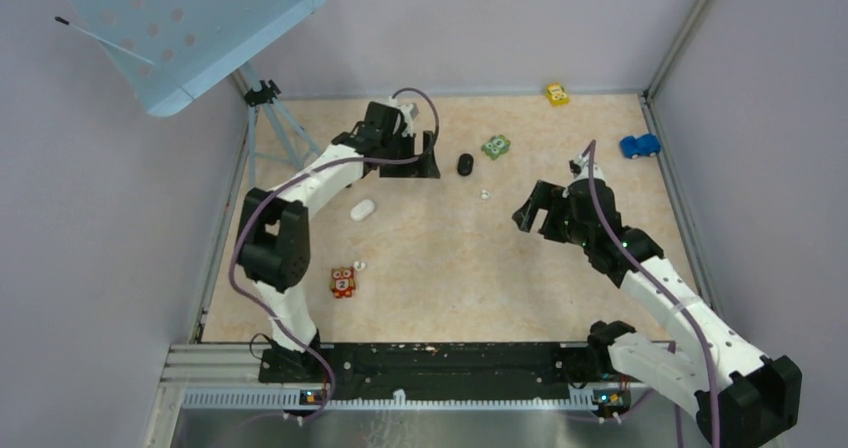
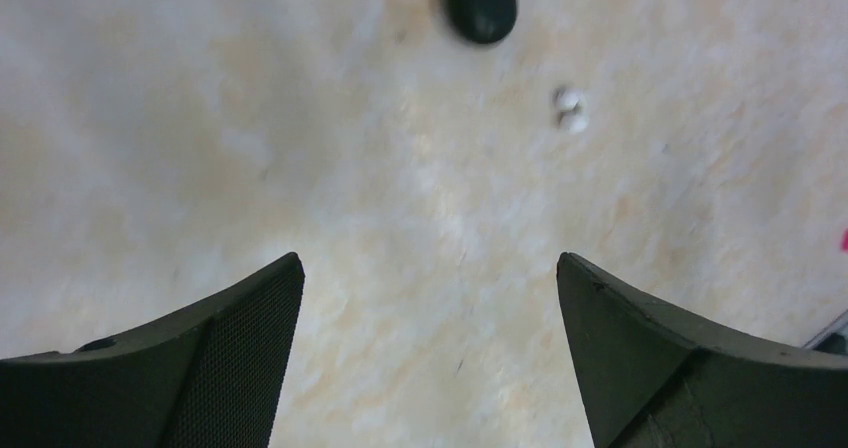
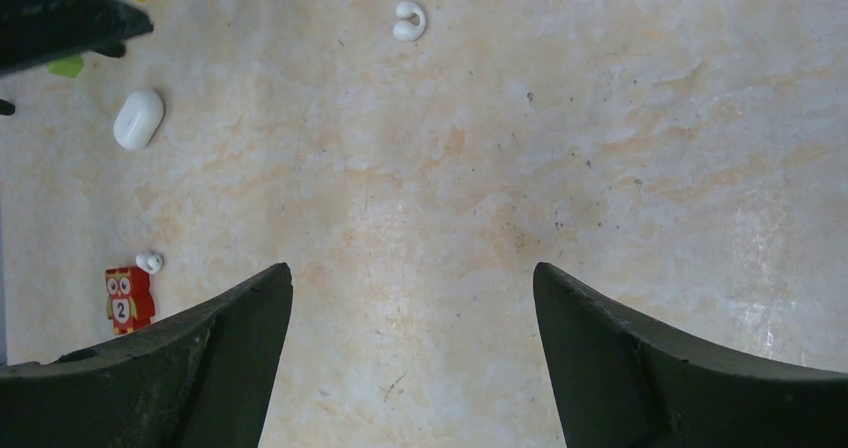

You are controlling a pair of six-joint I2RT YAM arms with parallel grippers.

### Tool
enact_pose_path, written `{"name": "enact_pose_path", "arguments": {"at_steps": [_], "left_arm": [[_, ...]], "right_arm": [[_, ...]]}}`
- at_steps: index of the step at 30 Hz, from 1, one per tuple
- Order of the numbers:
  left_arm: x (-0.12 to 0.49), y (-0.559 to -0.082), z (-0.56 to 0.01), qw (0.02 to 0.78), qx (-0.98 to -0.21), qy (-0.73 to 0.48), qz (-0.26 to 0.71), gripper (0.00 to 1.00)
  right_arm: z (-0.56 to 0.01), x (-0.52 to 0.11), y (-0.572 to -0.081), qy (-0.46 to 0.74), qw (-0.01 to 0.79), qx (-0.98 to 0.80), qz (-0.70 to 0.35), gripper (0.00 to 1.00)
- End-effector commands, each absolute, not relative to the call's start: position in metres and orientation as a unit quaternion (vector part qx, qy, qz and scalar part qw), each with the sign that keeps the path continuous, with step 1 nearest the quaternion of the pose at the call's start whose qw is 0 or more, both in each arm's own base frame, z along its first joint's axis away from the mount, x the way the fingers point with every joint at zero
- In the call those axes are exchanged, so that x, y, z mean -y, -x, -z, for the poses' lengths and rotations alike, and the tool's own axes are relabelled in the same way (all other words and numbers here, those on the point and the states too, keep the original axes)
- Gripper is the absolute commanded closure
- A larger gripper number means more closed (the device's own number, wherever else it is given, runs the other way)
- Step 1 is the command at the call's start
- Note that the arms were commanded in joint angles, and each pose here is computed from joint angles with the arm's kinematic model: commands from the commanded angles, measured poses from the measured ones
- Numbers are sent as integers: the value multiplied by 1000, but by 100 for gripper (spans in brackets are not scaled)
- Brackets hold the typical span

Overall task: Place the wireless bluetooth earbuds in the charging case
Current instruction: Place the charging case with the earbuds at the center of the board, then pick up the charging case from the center of the board.

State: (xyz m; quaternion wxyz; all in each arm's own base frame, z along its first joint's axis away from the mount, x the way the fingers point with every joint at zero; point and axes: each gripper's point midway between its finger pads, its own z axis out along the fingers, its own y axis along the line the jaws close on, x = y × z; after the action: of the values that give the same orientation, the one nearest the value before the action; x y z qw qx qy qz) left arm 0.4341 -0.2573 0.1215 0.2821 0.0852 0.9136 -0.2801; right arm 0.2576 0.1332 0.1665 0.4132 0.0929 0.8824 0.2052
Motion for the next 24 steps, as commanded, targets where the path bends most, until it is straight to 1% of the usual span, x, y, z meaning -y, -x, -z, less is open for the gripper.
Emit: {"name": "enact_pose_path", "arguments": {"at_steps": [1, 2, 5, 7, 9, 11, 13, 17, 18, 20, 24], "left_arm": [[187, -392, -116, 314, -937, -69, 138, 1], [171, -382, -119, 326, -937, -58, 112, 1], [129, -353, -96, 326, -944, 1, 41, 1], [115, -343, -84, 320, -947, 18, 18, 1], [113, -340, -74, 301, -953, 31, 23, 1], [115, -343, -72, 283, -958, 38, 32, 1], [111, -349, -70, 275, -960, 43, 13, 1], [96, -369, -71, 292, -955, 59, -7, 2], [92, -375, -71, 296, -953, 65, -4, 3], [86, -387, -70, 297, -952, 70, 6, 10], [86, -401, -55, 272, -960, 55, 15, 15]], "right_arm": [[-188, -142, -274, -85, 440, -864, -229, 12], [-187, -143, -275, -84, 439, -864, -231, 12], [-189, -148, -279, -75, 441, -862, -238, 12], [-192, -150, -281, -72, 443, -861, -241, 12], [-194, -152, -285, -68, 444, -861, -240, 12], [-194, -156, -285, -60, 438, -863, -246, 12], [-194, -158, -284, -57, 435, -864, -250, 12], [-194, -156, -280, -56, 434, -864, -250, 12], [-194, -155, -279, -56, 434, -864, -250, 12], [-190, -154, -276, -58, 432, -865, -248, 12], [-186, -155, -273, -59, 426, -866, -254, 12]]}}
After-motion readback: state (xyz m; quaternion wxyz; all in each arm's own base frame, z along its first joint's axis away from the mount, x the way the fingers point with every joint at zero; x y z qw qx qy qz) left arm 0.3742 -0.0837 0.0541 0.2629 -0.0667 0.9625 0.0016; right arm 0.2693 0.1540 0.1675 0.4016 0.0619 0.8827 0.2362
